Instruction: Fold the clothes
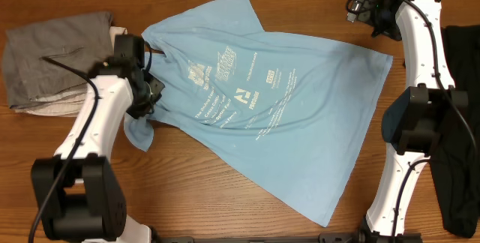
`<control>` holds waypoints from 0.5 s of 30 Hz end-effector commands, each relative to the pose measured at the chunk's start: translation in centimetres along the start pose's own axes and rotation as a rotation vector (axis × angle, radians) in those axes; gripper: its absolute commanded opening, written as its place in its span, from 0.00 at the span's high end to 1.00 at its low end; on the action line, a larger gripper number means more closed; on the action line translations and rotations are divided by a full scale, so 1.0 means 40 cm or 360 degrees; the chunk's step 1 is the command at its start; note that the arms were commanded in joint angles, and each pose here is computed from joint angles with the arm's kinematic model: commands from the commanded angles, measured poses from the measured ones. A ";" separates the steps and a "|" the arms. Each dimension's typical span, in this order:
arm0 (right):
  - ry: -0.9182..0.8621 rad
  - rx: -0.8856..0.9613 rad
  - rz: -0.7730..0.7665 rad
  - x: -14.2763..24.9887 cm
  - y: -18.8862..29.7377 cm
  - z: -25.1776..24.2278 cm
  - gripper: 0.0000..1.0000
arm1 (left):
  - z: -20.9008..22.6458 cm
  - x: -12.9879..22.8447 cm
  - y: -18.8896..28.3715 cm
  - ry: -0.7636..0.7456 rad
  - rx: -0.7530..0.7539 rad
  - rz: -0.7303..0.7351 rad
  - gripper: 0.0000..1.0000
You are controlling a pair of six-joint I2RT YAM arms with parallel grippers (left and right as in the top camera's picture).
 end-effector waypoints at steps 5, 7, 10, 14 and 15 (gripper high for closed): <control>-0.0013 -0.0014 -0.0049 -0.013 0.026 -0.001 0.00 | 0.014 0.084 0.059 -0.0208 -0.0214 0.0114 0.53; -0.0013 -0.0014 -0.0049 -0.013 0.026 -0.001 0.00 | 0.030 0.111 0.024 -0.0153 -0.0309 0.0145 0.44; -0.0013 -0.0014 -0.0049 -0.013 0.026 -0.001 0.00 | 0.051 0.131 -0.015 -0.0122 -0.0386 0.0204 0.44; -0.0013 -0.0014 -0.0049 -0.013 0.026 -0.001 0.00 | 0.081 0.147 -0.072 -0.0056 -0.0477 0.0254 0.46; -0.0013 -0.0014 -0.0049 -0.013 0.026 -0.001 0.00 | 0.083 0.148 -0.085 -0.0052 -0.0472 0.0254 0.48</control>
Point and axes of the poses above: each gripper's point midway between its finger pads, its own y axis back along the fingers, its own z axis along the line the jaws close on, x = y × z, the point moved 9 cm from there along y, back along the fingers, and after that the axes turned 4 degrees about -y, right-handed, at the moved point
